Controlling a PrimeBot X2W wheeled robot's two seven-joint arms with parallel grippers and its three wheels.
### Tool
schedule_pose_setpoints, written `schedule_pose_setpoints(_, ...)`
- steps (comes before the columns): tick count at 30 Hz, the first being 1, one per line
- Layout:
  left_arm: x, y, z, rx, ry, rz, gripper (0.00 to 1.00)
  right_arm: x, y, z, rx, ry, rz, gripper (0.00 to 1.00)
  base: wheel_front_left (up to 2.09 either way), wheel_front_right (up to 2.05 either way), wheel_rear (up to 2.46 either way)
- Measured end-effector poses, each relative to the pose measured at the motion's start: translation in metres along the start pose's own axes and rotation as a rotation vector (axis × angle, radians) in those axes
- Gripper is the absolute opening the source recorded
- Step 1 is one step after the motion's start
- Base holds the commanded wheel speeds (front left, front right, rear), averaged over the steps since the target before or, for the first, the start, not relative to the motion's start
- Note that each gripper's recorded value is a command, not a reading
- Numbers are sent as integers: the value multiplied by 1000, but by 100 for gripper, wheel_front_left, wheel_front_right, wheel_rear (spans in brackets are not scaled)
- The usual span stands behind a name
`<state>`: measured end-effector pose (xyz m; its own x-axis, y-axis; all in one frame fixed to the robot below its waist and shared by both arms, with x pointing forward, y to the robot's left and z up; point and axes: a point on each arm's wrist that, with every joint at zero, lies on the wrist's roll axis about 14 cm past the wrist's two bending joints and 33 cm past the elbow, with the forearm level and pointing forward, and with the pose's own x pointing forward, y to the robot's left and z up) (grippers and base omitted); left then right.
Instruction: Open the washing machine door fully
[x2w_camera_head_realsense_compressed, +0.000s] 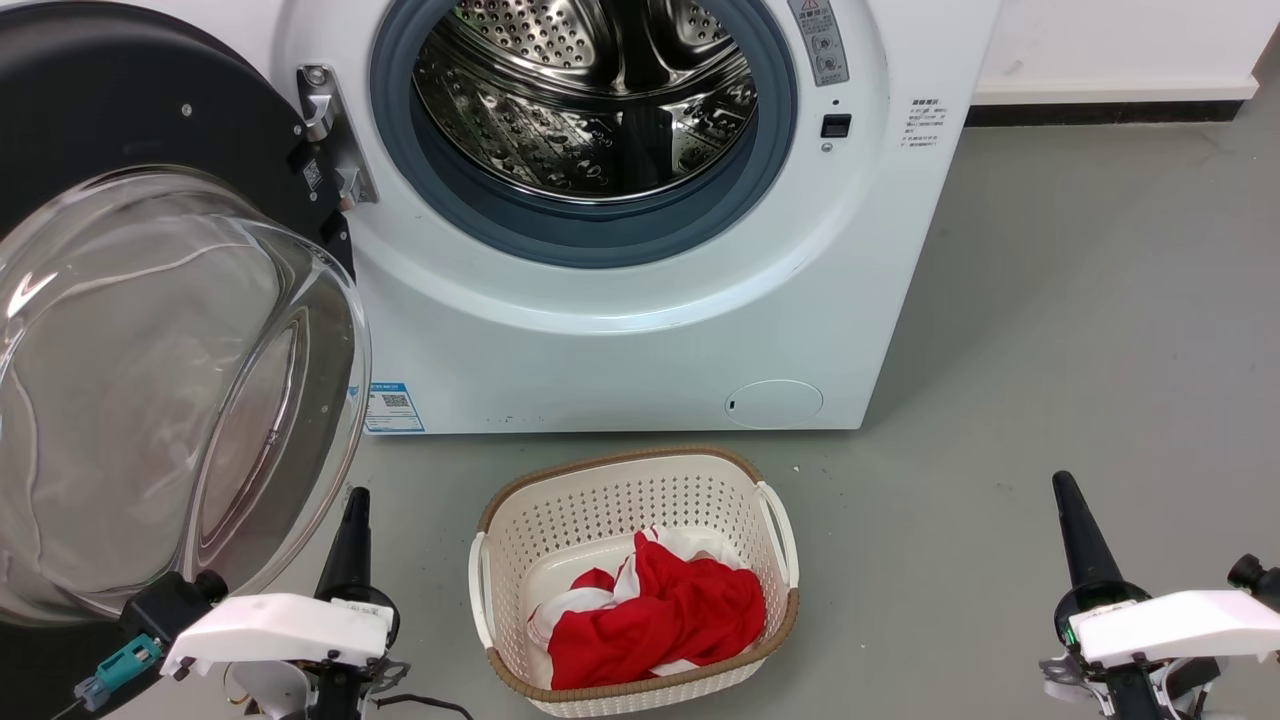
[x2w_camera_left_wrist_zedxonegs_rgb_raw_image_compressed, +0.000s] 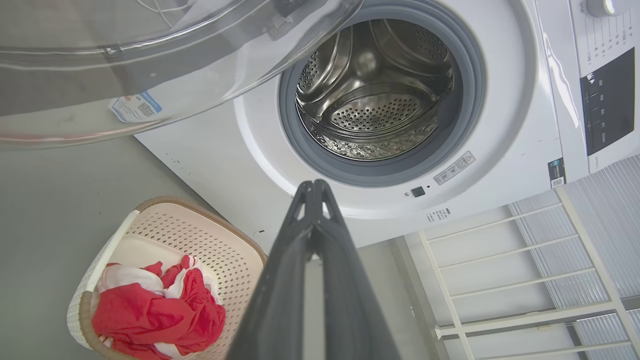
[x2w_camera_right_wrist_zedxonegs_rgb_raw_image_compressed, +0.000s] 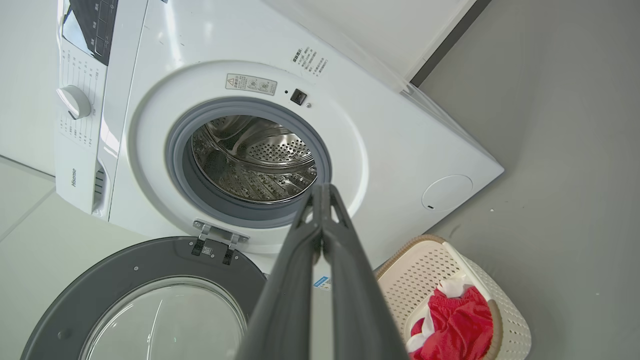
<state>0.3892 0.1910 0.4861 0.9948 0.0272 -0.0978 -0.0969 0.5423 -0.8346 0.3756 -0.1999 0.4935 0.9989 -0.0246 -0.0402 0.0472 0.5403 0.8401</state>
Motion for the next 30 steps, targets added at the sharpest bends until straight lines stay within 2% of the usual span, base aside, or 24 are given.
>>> schedule_pose_setpoints(30, -1, -3, 6, -305, 12, -32, 0, 6, 2, 2, 300, 8, 6, 0, 0, 0, 0)
